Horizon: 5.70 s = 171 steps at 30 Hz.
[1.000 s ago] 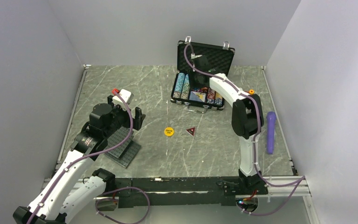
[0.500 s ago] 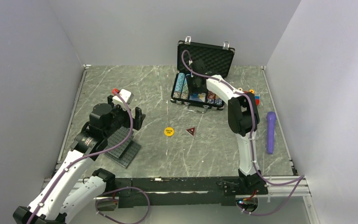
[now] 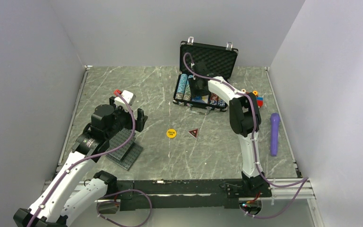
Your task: Pack up texas hold em set
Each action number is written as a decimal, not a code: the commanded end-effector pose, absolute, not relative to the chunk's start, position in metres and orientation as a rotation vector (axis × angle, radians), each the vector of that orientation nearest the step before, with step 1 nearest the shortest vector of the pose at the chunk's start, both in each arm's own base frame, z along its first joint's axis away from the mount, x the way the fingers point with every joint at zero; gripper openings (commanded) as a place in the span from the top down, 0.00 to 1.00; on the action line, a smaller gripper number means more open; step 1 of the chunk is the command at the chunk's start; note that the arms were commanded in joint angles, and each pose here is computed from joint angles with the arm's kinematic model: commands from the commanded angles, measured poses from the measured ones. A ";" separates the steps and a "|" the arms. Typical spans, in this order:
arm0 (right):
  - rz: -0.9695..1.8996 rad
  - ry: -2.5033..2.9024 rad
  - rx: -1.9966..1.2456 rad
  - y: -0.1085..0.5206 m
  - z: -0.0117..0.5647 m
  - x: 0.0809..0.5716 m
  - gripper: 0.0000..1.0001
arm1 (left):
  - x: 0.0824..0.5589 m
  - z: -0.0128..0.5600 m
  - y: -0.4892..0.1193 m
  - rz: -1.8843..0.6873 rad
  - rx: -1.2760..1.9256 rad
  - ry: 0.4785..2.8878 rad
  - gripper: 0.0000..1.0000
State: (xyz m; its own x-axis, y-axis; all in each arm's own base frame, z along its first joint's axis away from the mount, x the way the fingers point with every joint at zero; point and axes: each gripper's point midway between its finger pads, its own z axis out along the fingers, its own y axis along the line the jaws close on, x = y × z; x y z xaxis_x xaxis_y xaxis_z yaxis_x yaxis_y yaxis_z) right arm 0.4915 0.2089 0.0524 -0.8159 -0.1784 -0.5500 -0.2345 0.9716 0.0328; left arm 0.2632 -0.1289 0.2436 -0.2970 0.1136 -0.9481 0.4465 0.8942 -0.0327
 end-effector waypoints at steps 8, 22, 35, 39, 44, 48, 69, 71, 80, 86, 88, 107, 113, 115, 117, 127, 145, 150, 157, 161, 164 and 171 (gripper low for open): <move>0.123 2.505 -0.279 0.210 0.069 0.502 0.43 | 0.267 0.257 -0.129 -0.353 0.393 1.820 0.01; 0.135 2.465 -0.288 0.210 0.092 0.500 0.37 | 0.266 0.259 -0.131 -0.367 0.405 1.809 0.01; 0.178 2.365 -0.401 0.232 0.151 0.428 0.37 | 0.274 0.254 -0.121 -0.377 0.364 1.844 0.01; 0.210 2.401 -0.476 0.258 0.138 0.384 0.37 | 0.278 0.253 -0.115 -0.384 0.334 1.856 0.01; 0.330 2.451 -0.569 0.305 0.115 0.329 0.37 | 0.283 0.251 -0.105 -0.379 0.283 1.874 0.01; 0.378 2.476 -0.607 0.331 0.097 0.303 0.38 | 0.284 0.249 -0.102 -0.379 0.272 1.881 0.00; 0.359 2.559 -0.672 0.360 0.043 0.293 0.36 | 0.285 0.248 -0.102 -0.383 0.267 1.888 0.00; 0.362 2.562 -0.671 0.361 0.042 0.293 0.35 | 0.284 0.248 -0.103 -0.384 0.267 1.890 0.01; 0.320 2.559 -0.681 0.360 0.039 0.293 0.34 | 0.284 0.248 -0.104 -0.391 0.271 1.891 0.01; 0.292 2.563 -0.690 0.361 0.035 0.291 0.33 | 0.284 0.248 -0.104 -0.393 0.270 1.891 0.01; 0.279 2.562 -0.690 0.361 0.035 0.291 0.33 | 0.284 0.248 -0.104 -0.392 0.271 1.890 0.01; 0.172 2.572 -0.717 0.357 0.024 0.285 0.35 | 0.284 0.248 -0.104 -0.392 0.269 1.888 0.01; 0.151 2.586 -0.712 0.353 0.018 0.283 0.38 | 0.284 0.249 -0.104 -0.393 0.270 1.886 0.02; 0.145 2.590 -0.710 0.352 0.017 0.283 0.38 | 0.284 0.249 -0.104 -0.393 0.270 1.886 0.02; 0.141 2.595 -0.711 0.352 0.015 0.282 0.39 | 0.283 0.249 -0.104 -0.393 0.270 1.885 0.02; 0.067 2.618 -0.713 0.339 0.005 0.280 0.42 | 0.282 0.250 -0.104 -0.393 0.270 1.881 0.02; 0.215 2.518 -0.671 0.346 0.058 0.304 0.70 | 0.281 0.253 -0.102 -0.386 0.264 1.867 0.02; 0.232 2.437 -0.600 0.328 0.105 0.331 0.71 | 0.281 0.254 -0.102 -0.384 0.263 1.865 0.02; 0.177 2.348 -0.408 0.263 0.152 0.407 0.71 | 0.281 0.255 -0.102 -0.385 0.264 1.861 0.02; 0.160 2.307 -0.325 0.237 0.163 0.452 0.72 | 0.281 0.254 -0.102 -0.385 0.264 1.865 0.02; 0.141 2.276 -0.280 0.224 0.168 0.482 0.72 | 0.281 0.254 -0.102 -0.384 0.265 1.865 0.02; 0.127 2.275 -0.227 0.205 0.149 0.528 0.72 | 0.282 0.253 -0.102 -0.385 0.266 1.870 0.02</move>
State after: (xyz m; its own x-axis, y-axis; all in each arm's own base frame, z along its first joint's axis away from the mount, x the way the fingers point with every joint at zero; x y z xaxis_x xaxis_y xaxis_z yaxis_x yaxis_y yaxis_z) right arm 0.5046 0.2061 0.1495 -0.6680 -0.1164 -0.7350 -0.1908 0.9815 0.0179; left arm 0.2793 -0.1002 0.2346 -0.3682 0.0161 -0.9296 0.3581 0.9252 -0.1258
